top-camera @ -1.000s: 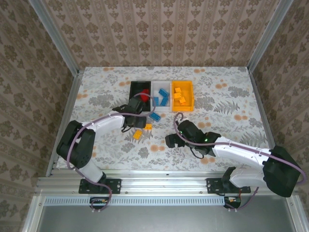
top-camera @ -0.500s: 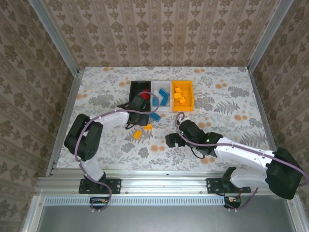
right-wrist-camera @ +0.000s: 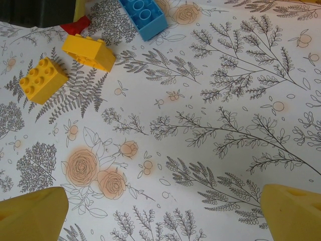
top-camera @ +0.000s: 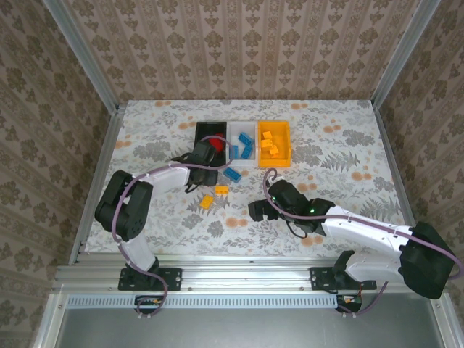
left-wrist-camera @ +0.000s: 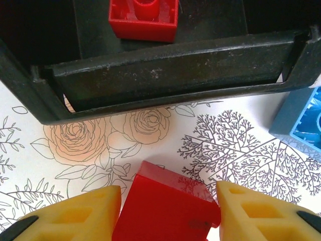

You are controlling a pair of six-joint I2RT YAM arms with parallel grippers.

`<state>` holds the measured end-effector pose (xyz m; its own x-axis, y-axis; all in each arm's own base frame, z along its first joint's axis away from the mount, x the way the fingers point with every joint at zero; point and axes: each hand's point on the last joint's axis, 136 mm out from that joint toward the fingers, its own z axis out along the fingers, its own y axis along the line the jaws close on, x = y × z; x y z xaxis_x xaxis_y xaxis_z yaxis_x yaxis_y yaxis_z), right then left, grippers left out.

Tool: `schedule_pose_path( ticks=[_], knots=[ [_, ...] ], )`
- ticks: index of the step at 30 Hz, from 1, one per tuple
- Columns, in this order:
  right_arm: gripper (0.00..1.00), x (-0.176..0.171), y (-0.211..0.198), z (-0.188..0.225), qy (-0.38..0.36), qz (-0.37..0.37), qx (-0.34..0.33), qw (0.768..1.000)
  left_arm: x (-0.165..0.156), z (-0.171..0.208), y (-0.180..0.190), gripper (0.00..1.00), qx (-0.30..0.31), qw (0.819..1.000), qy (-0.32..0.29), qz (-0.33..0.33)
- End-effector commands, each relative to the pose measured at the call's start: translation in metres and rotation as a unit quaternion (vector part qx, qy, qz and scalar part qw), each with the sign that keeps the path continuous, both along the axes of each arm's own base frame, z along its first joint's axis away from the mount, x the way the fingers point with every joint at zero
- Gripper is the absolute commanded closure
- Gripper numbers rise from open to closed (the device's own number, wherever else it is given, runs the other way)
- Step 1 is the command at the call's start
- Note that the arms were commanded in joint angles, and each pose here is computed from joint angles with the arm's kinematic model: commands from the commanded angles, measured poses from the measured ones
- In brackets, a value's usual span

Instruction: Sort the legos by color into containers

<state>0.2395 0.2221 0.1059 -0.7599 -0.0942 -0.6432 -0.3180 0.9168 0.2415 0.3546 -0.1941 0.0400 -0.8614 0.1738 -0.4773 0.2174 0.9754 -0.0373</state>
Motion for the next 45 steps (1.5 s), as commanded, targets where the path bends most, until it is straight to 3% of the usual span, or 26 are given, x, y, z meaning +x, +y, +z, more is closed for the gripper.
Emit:
schedule_pose_path(
  ticks=[1,9,16,24,33,39,45],
  knots=[
    [0.0,0.002,0.001,0.009,-0.01,-0.004,0.002,1.0,-0.01,-0.002,0.006,0.56,0.002,1.0,0.018,-0.003],
    [0.0,0.004,0.003,0.01,-0.012,-0.002,0.0,1.0,-0.008,0.036,0.003,0.55,-0.001,1.0,-0.006,-0.007],
    [0.0,0.005,0.004,0.01,-0.013,-0.003,0.002,1.0,0.012,0.078,-0.003,0.54,-0.005,0.999,-0.044,-0.003],
    [0.0,0.004,0.002,0.007,-0.011,-0.004,0.001,1.0,0.074,0.101,-0.021,0.53,-0.011,0.997,-0.073,0.006],
    [0.0,0.0,-0.007,0.011,-0.02,-0.008,-0.006,1.0,0.123,0.087,-0.021,0.45,-0.017,0.998,-0.052,0.022],
    [0.0,0.0,-0.005,0.013,-0.02,-0.003,-0.006,1.0,0.115,0.113,-0.024,0.27,-0.045,0.996,-0.075,0.009],
    [0.0,0.0,0.034,0.015,-0.011,0.024,0.008,1.0,0.085,0.157,-0.018,0.21,-0.088,0.99,-0.106,0.003]
  ],
)
